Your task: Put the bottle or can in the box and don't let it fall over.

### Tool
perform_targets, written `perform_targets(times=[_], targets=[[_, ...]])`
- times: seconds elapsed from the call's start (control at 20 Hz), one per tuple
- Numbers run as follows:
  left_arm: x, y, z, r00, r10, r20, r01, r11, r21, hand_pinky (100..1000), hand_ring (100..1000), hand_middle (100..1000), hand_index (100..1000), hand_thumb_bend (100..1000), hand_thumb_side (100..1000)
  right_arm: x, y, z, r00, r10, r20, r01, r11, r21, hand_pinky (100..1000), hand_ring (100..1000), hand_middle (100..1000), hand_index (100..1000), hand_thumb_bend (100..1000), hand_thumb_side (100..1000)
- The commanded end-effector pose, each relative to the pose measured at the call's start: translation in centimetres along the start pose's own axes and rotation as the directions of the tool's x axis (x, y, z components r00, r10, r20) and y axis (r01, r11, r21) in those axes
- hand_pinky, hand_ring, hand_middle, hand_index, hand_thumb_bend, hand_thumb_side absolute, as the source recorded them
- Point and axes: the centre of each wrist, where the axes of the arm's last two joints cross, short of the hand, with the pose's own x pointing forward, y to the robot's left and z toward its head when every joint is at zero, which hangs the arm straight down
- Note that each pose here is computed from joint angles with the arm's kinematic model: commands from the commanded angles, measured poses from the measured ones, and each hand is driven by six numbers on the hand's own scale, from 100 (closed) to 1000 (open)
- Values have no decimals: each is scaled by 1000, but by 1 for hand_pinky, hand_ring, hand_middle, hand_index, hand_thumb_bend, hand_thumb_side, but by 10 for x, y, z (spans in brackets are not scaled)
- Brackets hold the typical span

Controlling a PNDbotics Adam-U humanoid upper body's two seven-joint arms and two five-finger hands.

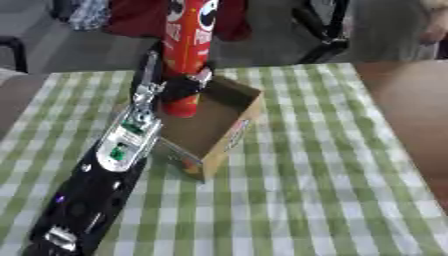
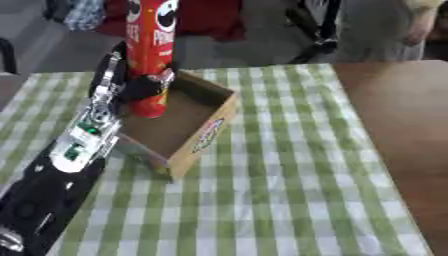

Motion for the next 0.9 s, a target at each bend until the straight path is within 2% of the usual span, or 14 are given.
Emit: perform_targets(times=[0.05,0.1,0.15,0.2,0.25,0.3,0.35,0.4,0.5,0.55,0.65,0.7,0.8,0.9], targets=[[10,-1,-7,998,-9,67,9,1000,-6,751,646,614,603,212,282,12,-1,-5,999,11,42,-11,1000,12,876,848,800,925,100,532],[9,-1,-7,997,-25,75,26,1000,-16,821,777,734,739,302,364,12,-1,-5,999,11,42,-12,1000,12,876,848,800,925,100,532],[8,0,-7,995,-55,84,58,998,-30,875,847,785,815,364,417,12,-2,-5,999,12,41,-13,1000,11,876,848,800,926,100,532],[8,1,-8,992,-93,89,97,994,-41,907,893,818,847,392,484,12,-2,-5,999,13,40,-13,1000,11,876,848,800,926,100,533],[7,2,-8,987,-129,92,133,990,-48,912,901,825,851,403,513,12,-2,-5,999,13,39,-14,1000,11,876,847,800,926,100,533],[7,3,-8,983,-159,93,164,985,-53,955,953,868,886,494,667,12,-2,-5,999,14,38,-14,1000,12,877,846,799,925,100,533],[7,4,-8,977,-193,92,198,979,-55,966,963,877,893,511,688,11,-2,-5,999,14,37,-15,1000,12,877,846,799,925,100,533],[6,5,-9,970,-226,90,231,971,-58,1000,1000,908,936,596,774,11,-2,-5,999,15,37,-15,1000,13,877,843,797,925,100,533],[7,7,-9,955,-287,82,292,954,-67,1000,1000,947,978,686,851,11,-2,-5,999,15,37,-16,1000,14,877,841,795,925,100,533],[7,8,-10,947,-311,76,317,946,-75,1000,1000,961,997,708,857,12,-2,-5,999,16,36,-16,1000,14,877,840,794,925,100,533],[8,10,-10,931,-359,66,364,926,-97,1000,1000,978,1000,640,837,12,-2,-5,999,16,36,-17,1000,14,877,839,793,925,100,533],[9,10,-10,925,-375,65,380,919,-109,1000,1000,979,1000,541,736,12,-3,-5,999,16,36,-17,1000,14,877,839,792,925,100,533],[11,12,-11,916,-395,67,400,907,-128,1000,1000,966,1000,505,688,11,-3,-4,999,15,35,-16,1000,13,878,839,792,925,100,533],[13,13,-10,915,-397,69,403,906,-131,1000,1000,954,1000,477,679,11,-3,-4,999,16,34,-16,1000,14,878,839,792,925,100,533]])
